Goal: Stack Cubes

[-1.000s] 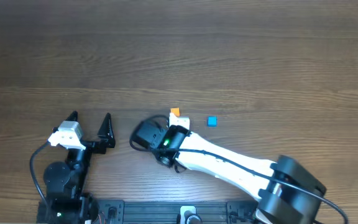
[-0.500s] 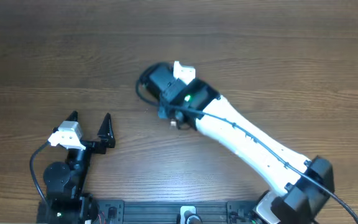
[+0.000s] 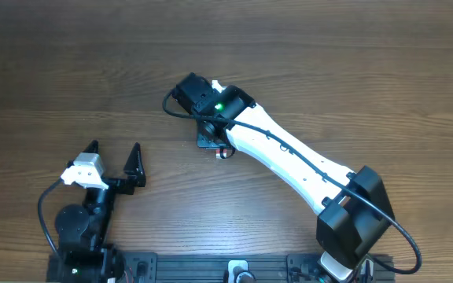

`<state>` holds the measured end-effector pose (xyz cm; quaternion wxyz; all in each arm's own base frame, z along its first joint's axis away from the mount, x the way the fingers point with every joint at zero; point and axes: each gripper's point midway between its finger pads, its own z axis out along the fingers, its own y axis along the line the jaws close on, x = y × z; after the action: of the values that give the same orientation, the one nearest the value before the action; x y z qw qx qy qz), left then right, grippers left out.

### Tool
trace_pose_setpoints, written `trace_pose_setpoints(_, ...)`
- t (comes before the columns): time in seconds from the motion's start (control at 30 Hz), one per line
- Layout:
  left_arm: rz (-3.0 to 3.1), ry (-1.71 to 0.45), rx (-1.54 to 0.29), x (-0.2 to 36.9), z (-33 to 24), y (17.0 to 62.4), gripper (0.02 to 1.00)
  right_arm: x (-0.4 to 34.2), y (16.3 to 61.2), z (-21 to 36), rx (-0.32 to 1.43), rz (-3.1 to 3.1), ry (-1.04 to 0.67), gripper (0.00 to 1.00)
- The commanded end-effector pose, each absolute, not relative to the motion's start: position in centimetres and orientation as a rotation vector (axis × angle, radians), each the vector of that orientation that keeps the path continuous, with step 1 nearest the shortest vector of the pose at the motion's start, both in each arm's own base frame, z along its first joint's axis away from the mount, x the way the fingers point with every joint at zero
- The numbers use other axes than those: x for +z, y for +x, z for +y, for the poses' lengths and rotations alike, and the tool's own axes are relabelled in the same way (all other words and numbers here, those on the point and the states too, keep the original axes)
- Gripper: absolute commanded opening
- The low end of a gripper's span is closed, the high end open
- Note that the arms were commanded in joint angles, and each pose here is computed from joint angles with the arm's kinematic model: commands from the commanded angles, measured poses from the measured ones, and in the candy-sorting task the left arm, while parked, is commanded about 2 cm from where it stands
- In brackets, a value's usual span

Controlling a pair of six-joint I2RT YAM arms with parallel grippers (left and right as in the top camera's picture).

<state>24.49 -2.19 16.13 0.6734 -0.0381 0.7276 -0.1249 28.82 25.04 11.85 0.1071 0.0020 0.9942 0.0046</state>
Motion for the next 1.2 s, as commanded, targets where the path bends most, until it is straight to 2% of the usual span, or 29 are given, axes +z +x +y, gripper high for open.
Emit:
trace_pose_setpoints(0.03, 1.635, -0.084, -0.260, 16.0, -1.9, 24.5, 0.998, 11.8, 29.0, 25.1, 0.028, 2.942, 0.004, 0.012)
trace_pose_setpoints(0.47, 1.635, -0.084, -0.260, 16.0, -1.9, 24.5, 1.000, 9.9, 29.2, 25.5, 0.021, 2.986, 0.010, 0.007)
trace_pose_setpoints(1.2, 1.635, -0.084, -0.260, 16.0, -1.9, 24.5, 1.000, 9.3, 30.0, 25.7, 0.011, 2.968, 0.006, 0.009)
